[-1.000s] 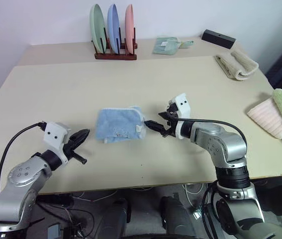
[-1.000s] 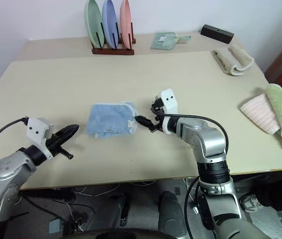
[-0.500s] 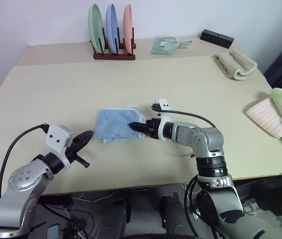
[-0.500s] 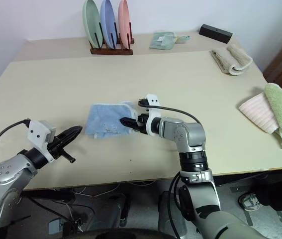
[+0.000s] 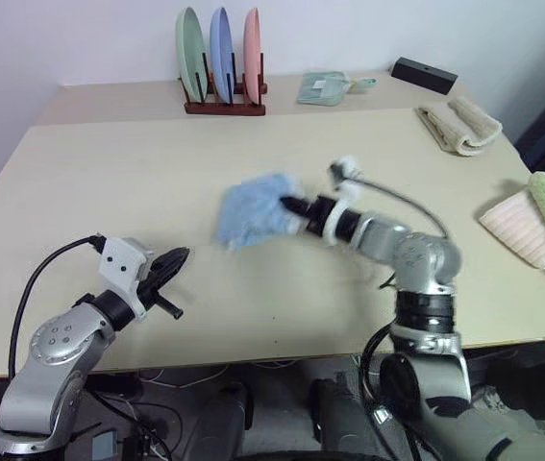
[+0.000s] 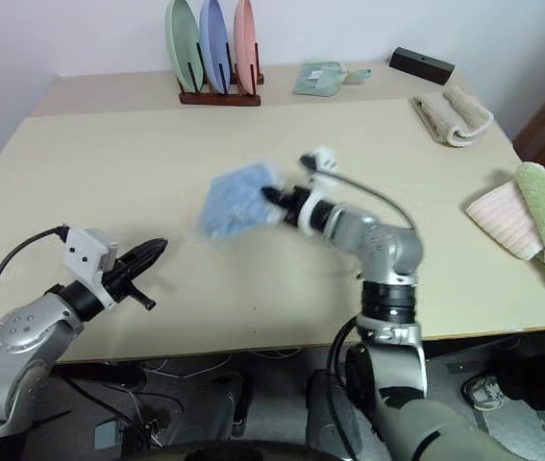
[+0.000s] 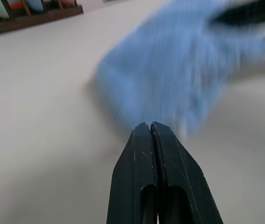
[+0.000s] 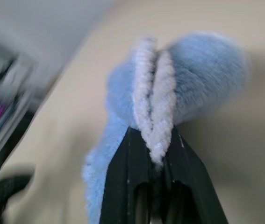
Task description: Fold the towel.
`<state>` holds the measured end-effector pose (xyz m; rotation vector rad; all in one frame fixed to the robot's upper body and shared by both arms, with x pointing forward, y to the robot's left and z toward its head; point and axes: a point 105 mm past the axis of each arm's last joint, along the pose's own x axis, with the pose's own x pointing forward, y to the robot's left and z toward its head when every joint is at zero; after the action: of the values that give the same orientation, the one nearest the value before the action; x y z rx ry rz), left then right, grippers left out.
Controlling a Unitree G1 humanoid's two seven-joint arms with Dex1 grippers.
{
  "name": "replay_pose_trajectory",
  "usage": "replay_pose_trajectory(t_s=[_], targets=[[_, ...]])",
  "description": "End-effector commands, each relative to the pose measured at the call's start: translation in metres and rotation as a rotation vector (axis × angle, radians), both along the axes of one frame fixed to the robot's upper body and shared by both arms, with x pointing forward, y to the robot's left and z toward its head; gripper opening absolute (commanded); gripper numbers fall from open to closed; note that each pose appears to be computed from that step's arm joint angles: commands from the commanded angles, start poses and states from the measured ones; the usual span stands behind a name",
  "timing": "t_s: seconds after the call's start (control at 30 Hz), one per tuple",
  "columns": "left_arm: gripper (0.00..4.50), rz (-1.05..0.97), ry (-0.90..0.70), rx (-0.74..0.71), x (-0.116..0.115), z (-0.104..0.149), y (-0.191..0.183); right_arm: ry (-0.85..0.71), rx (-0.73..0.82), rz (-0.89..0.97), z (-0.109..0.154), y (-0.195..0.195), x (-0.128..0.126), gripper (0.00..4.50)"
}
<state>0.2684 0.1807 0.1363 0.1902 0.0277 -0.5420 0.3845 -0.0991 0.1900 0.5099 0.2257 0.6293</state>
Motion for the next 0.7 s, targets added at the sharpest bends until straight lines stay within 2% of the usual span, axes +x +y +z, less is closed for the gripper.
replay_pose_trajectory(t_s=[0.03,0.17,0.27,0.37,0.47,0.7], targets=[[0.00,-0.056,-0.013,0.000,0.004,0.001,-0.015,-0.093,0.086,-0.358,0.038,-0.090,0.016,0.04],[0.00,-0.096,-0.013,-0.011,0.012,0.000,-0.027,-0.026,0.186,-0.658,0.031,-0.160,0.015,0.04],[0.00,-0.129,-0.018,-0.017,0.017,0.000,-0.037,0.089,0.240,-0.809,0.007,-0.189,0.007,0.04],[0.00,-0.175,-0.023,-0.026,0.022,0.001,-0.050,0.207,0.258,-0.901,-0.023,-0.198,-0.013,0.04],[0.00,-0.200,-0.021,-0.029,0.025,0.000,-0.056,0.284,0.269,-0.967,-0.042,-0.200,-0.029,0.04],[0.00,-0.255,-0.009,-0.030,0.029,-0.005,-0.067,0.327,0.308,-1.078,-0.051,-0.212,-0.056,0.04]])
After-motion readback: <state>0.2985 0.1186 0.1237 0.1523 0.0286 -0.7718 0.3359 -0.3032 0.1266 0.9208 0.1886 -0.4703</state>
